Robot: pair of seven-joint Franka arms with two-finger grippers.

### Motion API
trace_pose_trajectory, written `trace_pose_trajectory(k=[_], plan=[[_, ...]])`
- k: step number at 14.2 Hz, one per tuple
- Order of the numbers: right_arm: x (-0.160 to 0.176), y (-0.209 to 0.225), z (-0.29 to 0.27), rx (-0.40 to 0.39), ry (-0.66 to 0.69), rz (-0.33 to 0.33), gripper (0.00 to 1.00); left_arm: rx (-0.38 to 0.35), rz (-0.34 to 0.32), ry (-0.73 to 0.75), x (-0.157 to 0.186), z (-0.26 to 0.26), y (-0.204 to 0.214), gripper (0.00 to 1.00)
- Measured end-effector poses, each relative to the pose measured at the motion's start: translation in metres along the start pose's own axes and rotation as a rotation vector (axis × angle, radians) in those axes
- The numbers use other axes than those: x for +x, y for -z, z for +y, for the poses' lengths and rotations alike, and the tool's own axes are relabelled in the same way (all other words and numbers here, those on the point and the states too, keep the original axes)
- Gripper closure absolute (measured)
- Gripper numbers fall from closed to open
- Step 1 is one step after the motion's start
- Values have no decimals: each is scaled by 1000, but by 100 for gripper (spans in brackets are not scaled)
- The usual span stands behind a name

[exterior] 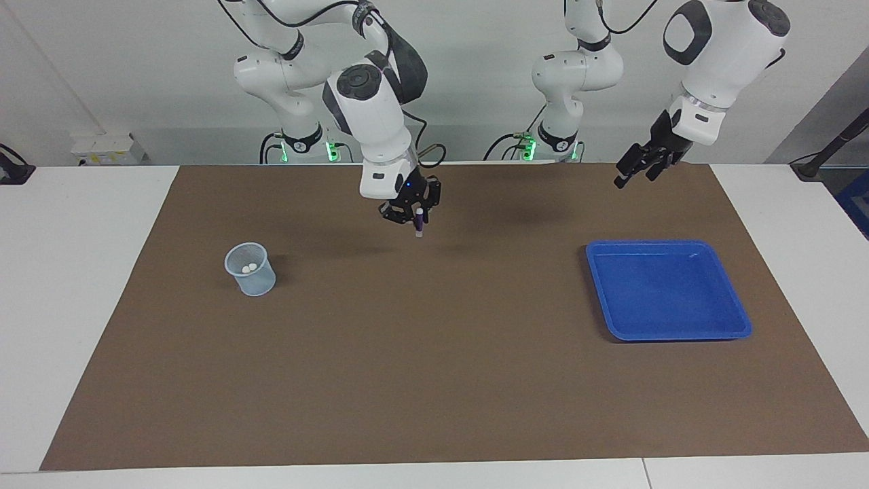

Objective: Transfer and insert pens with both arms
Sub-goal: 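Open the left gripper while the right gripper carries the pen away, then lower the purple pen into the clear cup with the right gripper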

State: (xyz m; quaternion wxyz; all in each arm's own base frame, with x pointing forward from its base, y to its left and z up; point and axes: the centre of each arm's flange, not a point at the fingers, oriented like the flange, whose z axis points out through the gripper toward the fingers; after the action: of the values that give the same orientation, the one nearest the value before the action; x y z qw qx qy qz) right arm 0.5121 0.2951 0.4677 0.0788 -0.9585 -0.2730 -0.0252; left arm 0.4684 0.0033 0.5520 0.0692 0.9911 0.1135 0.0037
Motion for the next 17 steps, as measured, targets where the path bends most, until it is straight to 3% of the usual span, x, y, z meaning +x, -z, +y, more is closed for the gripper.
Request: trace_pose_trajectory(k=[4, 8, 13, 17], plan=[[-30, 43, 56, -125, 236, -112, 79, 79, 58, -105, 14, -29, 26, 0], [-60, 77, 155, -208, 471, -188, 79, 112, 102, -119, 39, -28, 56, 0], [-83, 65, 212, -218, 505, -184, 79, 149, 120, -112, 60, -34, 72, 0], [-111, 43, 246, -209, 456, -195, 79, 149, 122, -111, 66, -34, 74, 0]])
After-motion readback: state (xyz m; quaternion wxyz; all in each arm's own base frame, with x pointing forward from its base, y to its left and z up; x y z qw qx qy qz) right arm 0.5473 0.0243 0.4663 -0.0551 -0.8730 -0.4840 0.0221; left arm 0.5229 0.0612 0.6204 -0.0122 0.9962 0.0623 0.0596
